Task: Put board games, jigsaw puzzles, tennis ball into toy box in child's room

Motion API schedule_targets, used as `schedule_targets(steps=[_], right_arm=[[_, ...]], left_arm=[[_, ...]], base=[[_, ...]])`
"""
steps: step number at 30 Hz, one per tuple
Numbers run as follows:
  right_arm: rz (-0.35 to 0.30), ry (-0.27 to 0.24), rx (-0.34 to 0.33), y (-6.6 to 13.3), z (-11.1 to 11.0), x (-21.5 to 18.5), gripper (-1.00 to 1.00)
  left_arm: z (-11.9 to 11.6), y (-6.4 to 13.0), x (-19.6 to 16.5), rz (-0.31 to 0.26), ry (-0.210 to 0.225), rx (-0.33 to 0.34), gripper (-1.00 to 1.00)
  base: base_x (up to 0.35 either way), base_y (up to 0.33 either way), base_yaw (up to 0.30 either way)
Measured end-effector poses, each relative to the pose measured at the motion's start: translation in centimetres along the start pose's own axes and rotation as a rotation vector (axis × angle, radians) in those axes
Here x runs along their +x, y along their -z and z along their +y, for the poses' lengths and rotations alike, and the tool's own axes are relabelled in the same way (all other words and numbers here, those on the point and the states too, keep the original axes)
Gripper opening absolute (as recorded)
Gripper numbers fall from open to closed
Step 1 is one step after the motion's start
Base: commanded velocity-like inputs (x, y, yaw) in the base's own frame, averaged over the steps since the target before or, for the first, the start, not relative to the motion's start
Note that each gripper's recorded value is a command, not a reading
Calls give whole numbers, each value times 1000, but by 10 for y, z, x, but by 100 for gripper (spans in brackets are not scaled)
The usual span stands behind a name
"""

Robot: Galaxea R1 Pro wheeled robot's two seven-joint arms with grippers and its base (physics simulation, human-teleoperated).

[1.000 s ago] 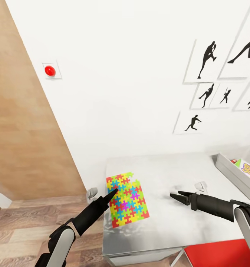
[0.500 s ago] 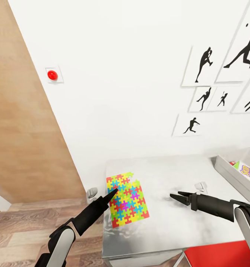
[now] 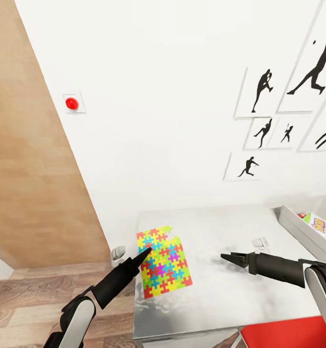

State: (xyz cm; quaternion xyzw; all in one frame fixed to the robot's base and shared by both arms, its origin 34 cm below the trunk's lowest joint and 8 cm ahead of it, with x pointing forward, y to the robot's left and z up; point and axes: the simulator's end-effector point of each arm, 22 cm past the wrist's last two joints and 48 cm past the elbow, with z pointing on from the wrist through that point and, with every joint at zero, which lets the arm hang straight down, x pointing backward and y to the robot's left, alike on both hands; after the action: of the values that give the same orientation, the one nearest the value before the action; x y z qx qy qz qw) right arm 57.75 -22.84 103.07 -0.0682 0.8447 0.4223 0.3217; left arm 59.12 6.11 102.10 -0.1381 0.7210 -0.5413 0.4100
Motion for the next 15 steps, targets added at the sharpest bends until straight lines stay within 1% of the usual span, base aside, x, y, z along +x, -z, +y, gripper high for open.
schedule_targets(steps=[5, 8, 10, 11, 15], right_arm=[[-4, 10, -8, 2, 4, -3, 100], [-5, 17, -25, 4, 9, -5, 100], [-5, 23, -58, 7, 17, -6, 100], [-5, 24, -58, 7, 18, -6, 100], [1, 40, -127, 16, 33, -8, 100]], left_arm=[[1, 2, -3, -13, -11, -3, -100], [3, 3, -5, -23, -17, -7, -100], [7, 4, -6, -28, -23, -11, -100], [6, 4, -6, -29, -24, -9, -100], [10, 9, -7, -24, -38, 4, -100]], base=[[0, 0, 0], [0, 0, 0], [0, 0, 0], [0, 0, 0], [0, 0, 0]])
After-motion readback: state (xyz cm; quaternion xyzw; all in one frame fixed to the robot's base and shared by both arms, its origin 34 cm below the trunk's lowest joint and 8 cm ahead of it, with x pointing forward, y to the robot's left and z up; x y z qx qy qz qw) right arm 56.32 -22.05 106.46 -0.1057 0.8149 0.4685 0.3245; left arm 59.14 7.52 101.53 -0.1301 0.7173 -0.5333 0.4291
